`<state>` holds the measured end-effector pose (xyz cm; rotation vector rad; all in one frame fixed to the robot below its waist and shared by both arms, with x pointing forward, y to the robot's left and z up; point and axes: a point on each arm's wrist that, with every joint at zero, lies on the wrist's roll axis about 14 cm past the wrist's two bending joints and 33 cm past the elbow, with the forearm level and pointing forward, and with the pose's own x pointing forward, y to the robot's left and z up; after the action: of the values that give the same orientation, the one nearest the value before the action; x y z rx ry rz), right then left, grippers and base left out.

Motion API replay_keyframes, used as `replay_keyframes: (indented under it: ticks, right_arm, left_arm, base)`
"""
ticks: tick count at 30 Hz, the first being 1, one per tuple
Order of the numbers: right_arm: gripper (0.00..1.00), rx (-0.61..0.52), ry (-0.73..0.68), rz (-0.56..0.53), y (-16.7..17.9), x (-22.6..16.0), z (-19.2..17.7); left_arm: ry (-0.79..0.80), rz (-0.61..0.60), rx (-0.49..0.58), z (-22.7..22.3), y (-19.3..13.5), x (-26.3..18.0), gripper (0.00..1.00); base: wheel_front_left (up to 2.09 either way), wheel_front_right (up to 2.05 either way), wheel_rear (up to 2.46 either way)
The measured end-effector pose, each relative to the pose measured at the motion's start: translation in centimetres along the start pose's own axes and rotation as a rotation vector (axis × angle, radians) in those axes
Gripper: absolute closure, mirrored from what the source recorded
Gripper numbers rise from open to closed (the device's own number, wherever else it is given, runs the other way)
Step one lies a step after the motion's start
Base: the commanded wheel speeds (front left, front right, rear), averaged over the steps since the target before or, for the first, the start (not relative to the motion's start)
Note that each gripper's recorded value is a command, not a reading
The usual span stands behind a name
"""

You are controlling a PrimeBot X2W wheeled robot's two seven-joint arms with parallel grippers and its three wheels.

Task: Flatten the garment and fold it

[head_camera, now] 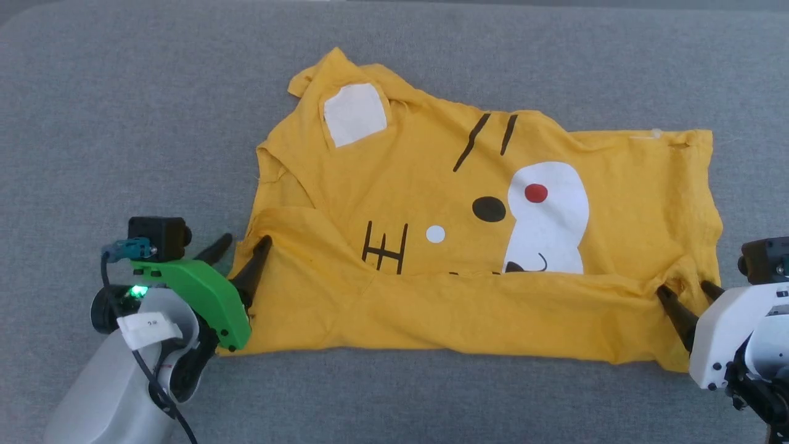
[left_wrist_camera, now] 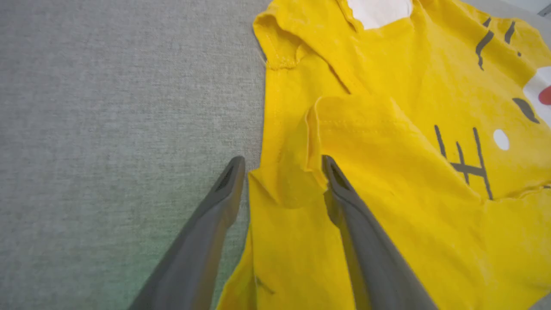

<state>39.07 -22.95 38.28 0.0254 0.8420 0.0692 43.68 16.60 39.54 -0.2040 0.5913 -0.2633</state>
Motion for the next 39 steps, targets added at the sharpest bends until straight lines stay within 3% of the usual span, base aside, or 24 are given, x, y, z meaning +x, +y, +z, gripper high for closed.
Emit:
replay_keyframes:
  ticks: [9,11,12,17,21,30,35,39]
  right_arm:
    - [0.0,0.039,-0.098,0.002,0.1,-3.6,1.1]
    - [0.0,0.048,-0.181,-0.02,-0.2,-4.9,2.0]
    - [0.0,0.071,-0.389,-0.107,-1.7,-7.8,4.4]
    - [0.0,0.098,-0.532,-0.193,-2.5,-10.6,3.4]
    - [0.0,0.098,-0.601,-0.237,-3.6,-11.8,2.2]
    - [0.0,0.122,-0.579,-0.198,-2.5,-10.4,-0.7]
    - [0.0,0.116,-0.587,-0.19,-2.3,-9.7,0.0]
    - [0.0,0.106,-0.577,-0.177,-1.8,-8.6,0.6]
  left_arm:
    - [-0.307,0.075,-0.052,5.0,0.6,-4.0,0.0]
    - [-0.362,0.092,-0.063,5.1,0.5,-5.5,0.0]
    - [-0.453,0.137,-0.048,5.2,0.5,-8.0,0.0]
    - [-0.514,0.191,-0.044,3.6,-0.2,-11.2,0.0]
    - [-0.52,0.251,-0.031,2.2,0.1,-13.0,0.0]
    - [-0.499,0.269,-0.018,0.8,-0.5,-13.9,0.0]
    - [-0.416,0.219,0.03,1.6,-1.0,-12.5,0.0]
    - [-0.207,0.151,0.055,0.5,-1.3,-9.8,0.0]
  base:
    - [0.0,0.0,0.0]
    - [0.0,0.0,0.0]
    - [0.0,0.0,0.0]
    - [0.0,0.0,0.0]
    - [0.0,0.0,0.0]
    - [0.0,0.0,0.0]
    - [0.0,0.0,0.0]
    - [0.0,0.0,0.0]
